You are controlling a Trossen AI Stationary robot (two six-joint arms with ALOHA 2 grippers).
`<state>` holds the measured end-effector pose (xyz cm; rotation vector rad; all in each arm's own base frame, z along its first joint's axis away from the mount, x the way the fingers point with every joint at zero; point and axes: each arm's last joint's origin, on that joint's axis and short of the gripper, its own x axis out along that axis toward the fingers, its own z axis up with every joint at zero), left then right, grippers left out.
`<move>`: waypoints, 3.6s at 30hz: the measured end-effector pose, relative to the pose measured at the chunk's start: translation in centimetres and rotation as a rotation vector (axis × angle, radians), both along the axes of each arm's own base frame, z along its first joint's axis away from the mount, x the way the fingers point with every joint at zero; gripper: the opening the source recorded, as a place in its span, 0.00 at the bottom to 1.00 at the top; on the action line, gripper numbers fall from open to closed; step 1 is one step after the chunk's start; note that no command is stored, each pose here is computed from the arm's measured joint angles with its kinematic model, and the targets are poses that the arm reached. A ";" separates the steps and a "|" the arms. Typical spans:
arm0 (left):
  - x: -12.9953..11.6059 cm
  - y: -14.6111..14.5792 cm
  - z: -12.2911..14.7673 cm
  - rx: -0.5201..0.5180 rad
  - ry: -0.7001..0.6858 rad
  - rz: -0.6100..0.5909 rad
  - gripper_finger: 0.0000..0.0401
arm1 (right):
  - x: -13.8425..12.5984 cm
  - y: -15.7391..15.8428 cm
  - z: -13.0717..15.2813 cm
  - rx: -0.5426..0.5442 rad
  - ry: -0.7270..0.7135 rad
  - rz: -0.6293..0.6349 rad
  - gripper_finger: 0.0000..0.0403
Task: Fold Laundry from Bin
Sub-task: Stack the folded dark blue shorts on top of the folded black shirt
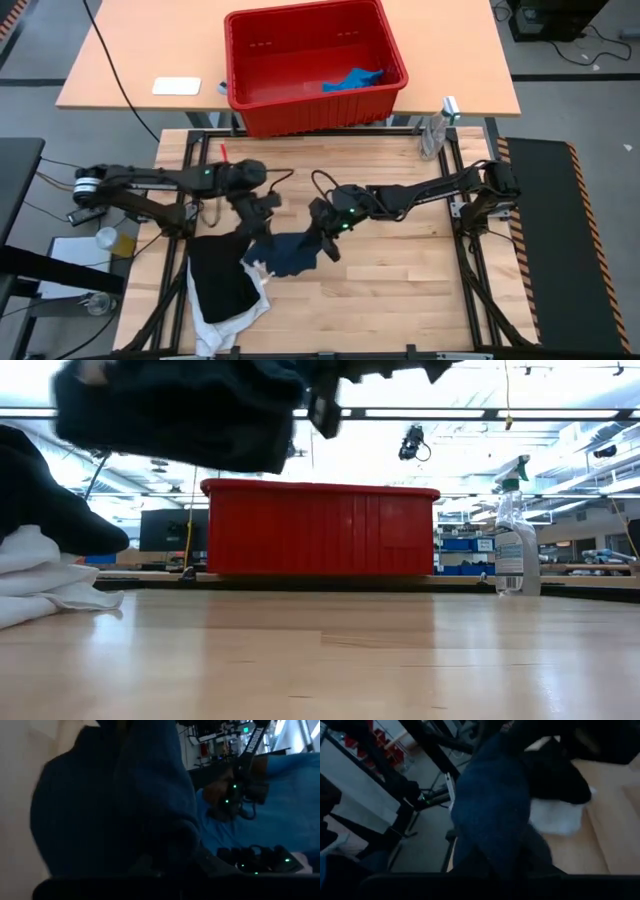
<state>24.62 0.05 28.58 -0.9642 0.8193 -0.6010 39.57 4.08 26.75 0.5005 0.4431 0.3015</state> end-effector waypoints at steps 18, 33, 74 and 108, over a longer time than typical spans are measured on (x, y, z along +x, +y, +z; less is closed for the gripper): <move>-7.4 -5.2 3.7 -0.083 0.158 -0.086 0.08 | 9.5 5.9 2.8 0.085 -0.088 0.137 0.07; -14.3 -5.0 2.2 0.122 0.391 -0.138 0.08 | 16.6 6.3 -1.4 0.189 -0.063 0.138 0.07; -14.5 -3.7 2.0 0.728 0.413 0.016 0.62 | 16.8 5.9 -5.0 0.514 0.292 -0.064 0.06; -12.7 -10.0 4.9 0.419 0.566 0.287 0.53 | 17.6 5.2 -3.4 0.975 0.091 -0.614 0.06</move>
